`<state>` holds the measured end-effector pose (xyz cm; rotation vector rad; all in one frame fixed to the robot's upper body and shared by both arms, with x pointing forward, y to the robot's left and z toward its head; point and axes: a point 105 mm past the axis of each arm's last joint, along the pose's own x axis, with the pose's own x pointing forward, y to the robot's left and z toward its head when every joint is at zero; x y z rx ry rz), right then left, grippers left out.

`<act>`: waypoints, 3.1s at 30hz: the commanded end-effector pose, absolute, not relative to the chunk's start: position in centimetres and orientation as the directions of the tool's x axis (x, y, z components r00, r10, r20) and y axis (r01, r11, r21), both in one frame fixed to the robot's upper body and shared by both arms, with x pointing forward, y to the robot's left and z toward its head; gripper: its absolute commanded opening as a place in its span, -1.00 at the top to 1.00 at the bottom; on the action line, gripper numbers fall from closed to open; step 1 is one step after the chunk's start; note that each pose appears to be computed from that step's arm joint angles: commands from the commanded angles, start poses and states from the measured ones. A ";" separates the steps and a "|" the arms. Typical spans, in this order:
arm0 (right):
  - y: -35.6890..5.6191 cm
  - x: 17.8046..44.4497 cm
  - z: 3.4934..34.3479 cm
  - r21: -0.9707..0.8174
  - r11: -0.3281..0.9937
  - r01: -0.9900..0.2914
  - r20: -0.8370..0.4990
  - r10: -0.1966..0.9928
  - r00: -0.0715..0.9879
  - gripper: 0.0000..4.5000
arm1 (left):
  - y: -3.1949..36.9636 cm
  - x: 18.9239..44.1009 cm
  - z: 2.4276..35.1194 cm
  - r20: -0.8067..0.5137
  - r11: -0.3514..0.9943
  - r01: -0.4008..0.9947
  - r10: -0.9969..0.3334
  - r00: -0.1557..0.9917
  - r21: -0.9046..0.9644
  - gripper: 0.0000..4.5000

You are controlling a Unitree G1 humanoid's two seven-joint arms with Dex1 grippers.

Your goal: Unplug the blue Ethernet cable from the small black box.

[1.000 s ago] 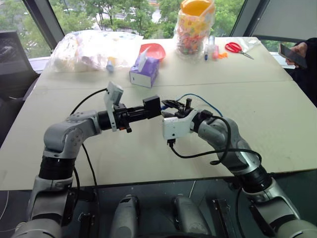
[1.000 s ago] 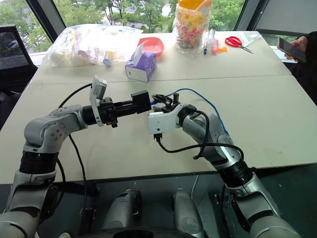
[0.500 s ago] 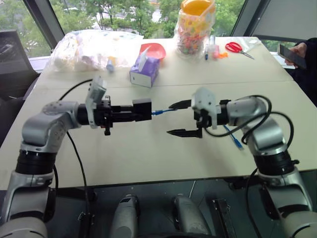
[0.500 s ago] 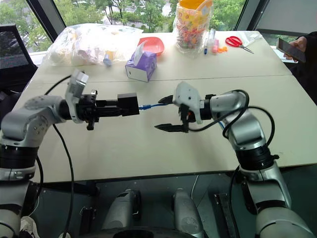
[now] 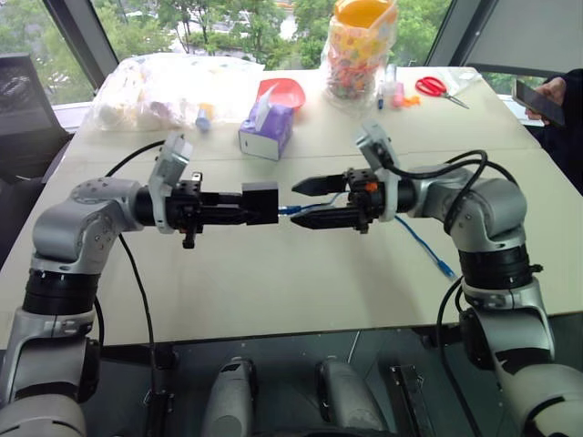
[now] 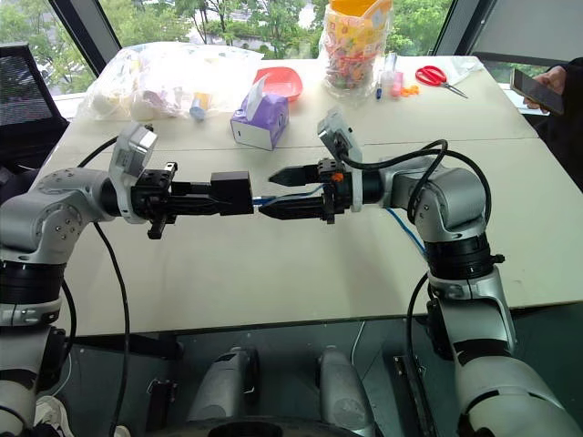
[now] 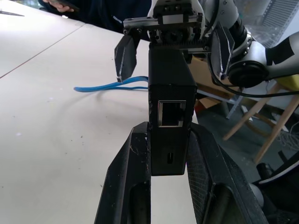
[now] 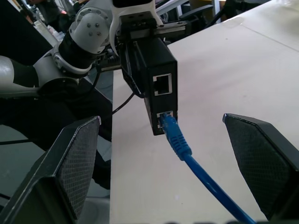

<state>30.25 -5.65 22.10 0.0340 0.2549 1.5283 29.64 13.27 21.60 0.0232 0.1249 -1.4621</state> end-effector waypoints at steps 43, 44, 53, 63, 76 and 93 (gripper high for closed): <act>-3.8 29.5 22.4 0.111 -0.012 -0.994 -0.193 0.981 -0.034 0.47 | 13.7 28.9 22.3 -0.097 0.100 0.995 -0.990 0.101 0.014 0.79; -3.7 29.5 22.4 0.111 -0.012 -0.994 -0.193 0.981 -0.034 0.47 | 13.7 28.9 22.3 -0.098 0.099 0.995 -0.990 0.100 0.013 0.79; -3.5 29.5 22.4 0.118 -0.011 -0.993 -0.198 0.980 -0.034 0.98 | 13.6 28.7 22.0 -0.102 0.098 0.995 -0.990 0.098 0.009 0.79; -3.8 29.7 22.2 0.127 0.002 -0.992 -0.206 0.978 -0.025 0.98 | 13.7 28.5 21.7 -0.115 0.096 0.995 -0.989 0.095 0.000 0.79; -8.7 33.5 20.2 0.176 0.219 -0.960 -0.234 0.956 0.175 0.98 | 16.5 28.5 22.3 -0.139 0.182 0.983 -0.974 0.180 -0.001 0.79; -12.0 43.4 17.5 -0.141 0.668 -0.731 -0.237 0.694 0.680 0.47 | 11.4 33.1 17.1 -0.038 0.347 0.928 -0.934 0.354 0.133 0.79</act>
